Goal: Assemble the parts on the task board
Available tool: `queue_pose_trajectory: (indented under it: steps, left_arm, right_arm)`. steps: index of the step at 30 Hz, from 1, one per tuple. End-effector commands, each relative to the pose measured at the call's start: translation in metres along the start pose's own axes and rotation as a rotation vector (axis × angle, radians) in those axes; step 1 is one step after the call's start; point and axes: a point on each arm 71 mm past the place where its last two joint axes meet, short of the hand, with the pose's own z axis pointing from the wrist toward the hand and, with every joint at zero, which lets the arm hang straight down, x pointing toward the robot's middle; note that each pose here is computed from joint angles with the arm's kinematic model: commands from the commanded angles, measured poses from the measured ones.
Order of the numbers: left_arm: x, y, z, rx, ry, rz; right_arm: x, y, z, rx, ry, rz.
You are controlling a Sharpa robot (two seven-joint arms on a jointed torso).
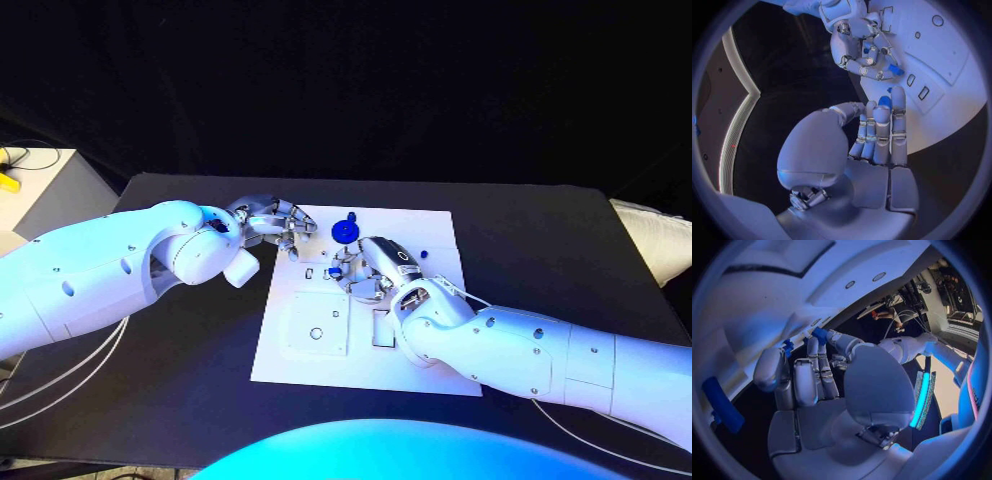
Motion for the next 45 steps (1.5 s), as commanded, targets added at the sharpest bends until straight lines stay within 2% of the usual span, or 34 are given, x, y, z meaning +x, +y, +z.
queue_pose_trajectory:
  steps: [1,18,30,45]
  left_arm:
    - [0.0015,-0.0007,0.0001,0.003,0.011,0.003]
    - [0.0019,-0.0006,0.0003,0.000,0.014,0.004]
    - [0.0023,-0.0005,0.0005,-0.002,0.018,0.004]
    - [0.0025,-0.0003,0.0003,-0.006,0.020,0.005]
  right_arm:
    - [0.0020,0.0002,0.0000,0.003,0.025,0.006]
    - [0.0024,-0.0018,-0.0003,0.018,0.035,-0.002]
    - [-0.0022,0.0025,-0.0005,-0.029,-0.032,-0.022]
    - [0.0005,0.0028,0.0031,-0.039,-0.028,-0.050]
